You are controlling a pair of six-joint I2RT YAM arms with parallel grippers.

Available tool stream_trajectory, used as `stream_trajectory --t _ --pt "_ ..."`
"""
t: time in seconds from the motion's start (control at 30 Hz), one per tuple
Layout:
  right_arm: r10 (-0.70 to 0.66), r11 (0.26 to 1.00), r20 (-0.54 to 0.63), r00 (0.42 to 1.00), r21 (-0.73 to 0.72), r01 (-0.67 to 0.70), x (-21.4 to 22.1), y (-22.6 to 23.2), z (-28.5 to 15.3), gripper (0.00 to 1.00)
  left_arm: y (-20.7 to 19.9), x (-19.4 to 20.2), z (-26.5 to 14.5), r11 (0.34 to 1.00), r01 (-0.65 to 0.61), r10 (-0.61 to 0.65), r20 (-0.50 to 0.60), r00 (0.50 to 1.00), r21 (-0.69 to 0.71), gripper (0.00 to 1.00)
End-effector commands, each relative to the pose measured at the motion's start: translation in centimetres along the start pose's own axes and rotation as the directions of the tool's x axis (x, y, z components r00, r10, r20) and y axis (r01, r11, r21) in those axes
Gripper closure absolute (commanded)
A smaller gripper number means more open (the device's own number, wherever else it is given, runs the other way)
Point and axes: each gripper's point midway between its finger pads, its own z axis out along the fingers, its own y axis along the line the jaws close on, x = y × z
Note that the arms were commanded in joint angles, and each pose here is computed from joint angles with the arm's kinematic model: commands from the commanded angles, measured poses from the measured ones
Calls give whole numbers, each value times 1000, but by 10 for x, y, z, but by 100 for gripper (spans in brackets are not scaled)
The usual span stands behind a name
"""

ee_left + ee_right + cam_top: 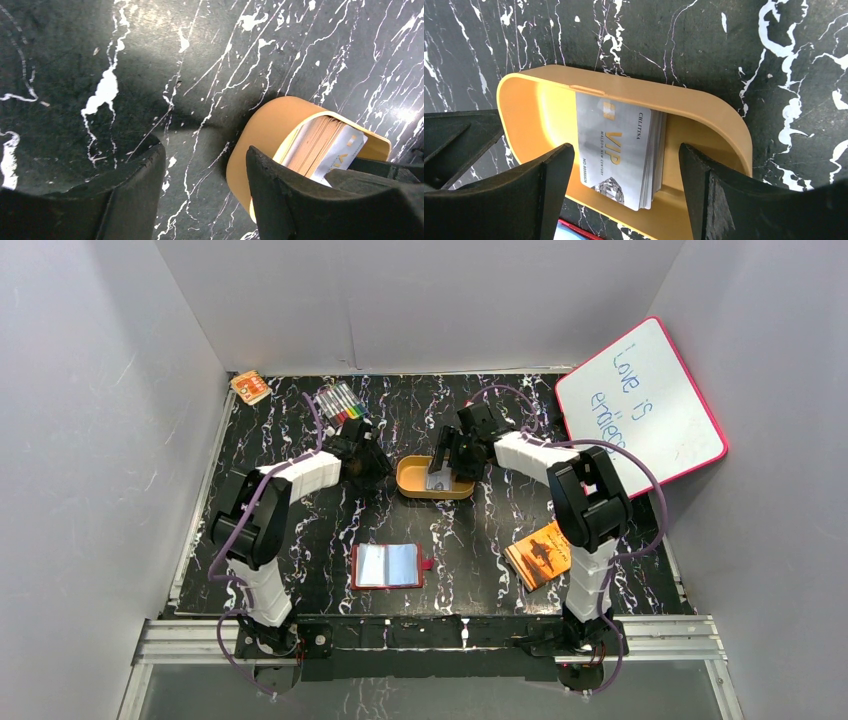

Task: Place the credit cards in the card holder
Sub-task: Adjust the credit card in the storage box.

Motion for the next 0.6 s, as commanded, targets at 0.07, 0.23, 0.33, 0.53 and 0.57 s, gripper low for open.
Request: stream_trajectory --t 0.07,0.23,0.33,0.53,0.57 --pt "-45 997 -33 998 64 47 2 -2 8 15 -2 20 12 999 15 -11 -95 995 41 46" --pt "-44 998 -61 997 46 47 12 14 18 15 0 30 14 998 23 -15 -130 991 58 50" --pt "-35 998 -74 997 44 38 17 15 22 15 1 33 13 998 26 -17 -136 991 61 51" --pt "-12 1000 -82 997 28 14 22 22 26 15 2 36 12 997 32 -22 -145 989 67 52" --pt "-8 1000 -83 997 25 10 23 24 26 15 4 38 13 997 34 -24 -148 989 64 52"
